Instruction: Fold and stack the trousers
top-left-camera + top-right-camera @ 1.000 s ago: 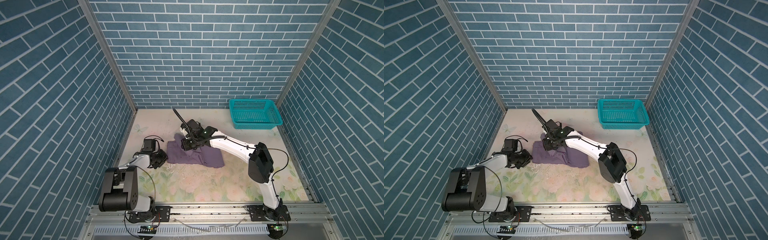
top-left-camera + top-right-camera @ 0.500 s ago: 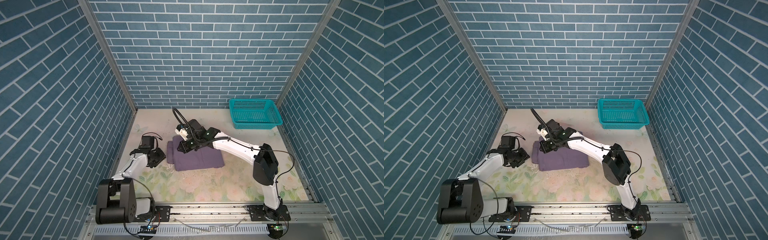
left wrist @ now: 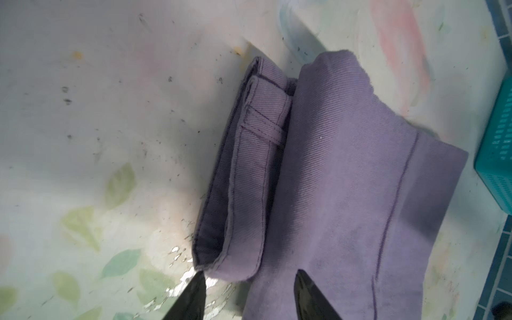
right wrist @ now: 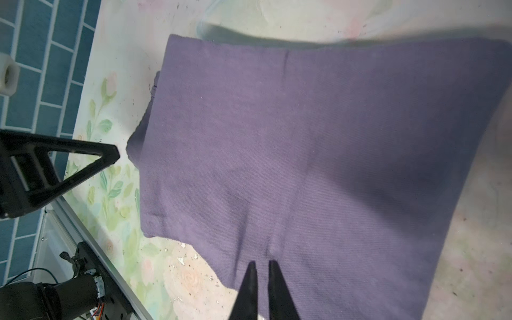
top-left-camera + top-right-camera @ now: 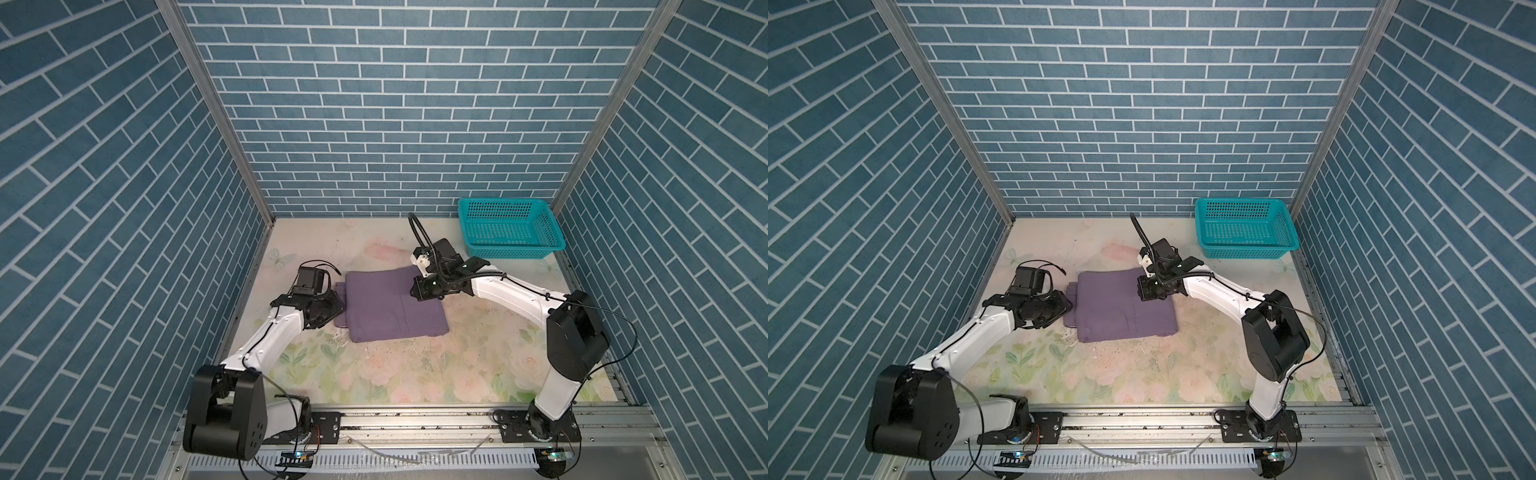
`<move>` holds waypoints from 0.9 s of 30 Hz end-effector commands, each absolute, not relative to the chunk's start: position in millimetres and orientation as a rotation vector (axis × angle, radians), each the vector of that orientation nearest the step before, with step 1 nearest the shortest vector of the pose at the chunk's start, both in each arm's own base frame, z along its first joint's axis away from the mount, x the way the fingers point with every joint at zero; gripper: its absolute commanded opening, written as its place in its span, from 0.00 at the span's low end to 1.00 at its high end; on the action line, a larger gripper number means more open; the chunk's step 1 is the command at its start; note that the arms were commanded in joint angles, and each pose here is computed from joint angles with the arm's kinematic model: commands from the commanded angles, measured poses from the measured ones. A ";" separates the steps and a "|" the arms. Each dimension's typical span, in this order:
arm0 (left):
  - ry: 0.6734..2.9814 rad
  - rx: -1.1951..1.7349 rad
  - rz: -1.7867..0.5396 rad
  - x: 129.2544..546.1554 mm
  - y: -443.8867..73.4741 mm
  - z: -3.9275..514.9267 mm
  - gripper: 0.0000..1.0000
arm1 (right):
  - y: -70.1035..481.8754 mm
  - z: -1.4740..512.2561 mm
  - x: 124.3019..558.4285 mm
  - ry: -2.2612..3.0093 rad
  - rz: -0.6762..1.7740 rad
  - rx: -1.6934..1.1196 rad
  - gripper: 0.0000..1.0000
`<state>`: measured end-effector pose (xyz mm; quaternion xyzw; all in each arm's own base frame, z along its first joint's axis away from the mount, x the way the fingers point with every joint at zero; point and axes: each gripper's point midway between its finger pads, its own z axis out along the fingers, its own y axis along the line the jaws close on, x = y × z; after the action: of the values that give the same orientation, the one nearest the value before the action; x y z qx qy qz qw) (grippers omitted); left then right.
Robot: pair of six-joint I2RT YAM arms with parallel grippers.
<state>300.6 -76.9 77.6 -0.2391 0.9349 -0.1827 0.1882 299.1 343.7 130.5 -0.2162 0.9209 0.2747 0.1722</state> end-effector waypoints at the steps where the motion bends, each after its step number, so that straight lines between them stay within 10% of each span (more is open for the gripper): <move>1: 2.616 -0.623 -0.549 318.2 -89.6 78.1 0.51 | 340.0 142.5 296.2 2.586 0.788 -0.578 0.11; 27: 2.692 -0.610 -0.294 298.9 -70.7 93.8 0.45 | 344.7 142.4 303.8 2.579 0.754 -0.586 0.13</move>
<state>309.7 -87.2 81.2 -0.2207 0.9468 -0.1525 0.1778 294.2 335.6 126.4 -0.1939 0.9267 0.2712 0.1736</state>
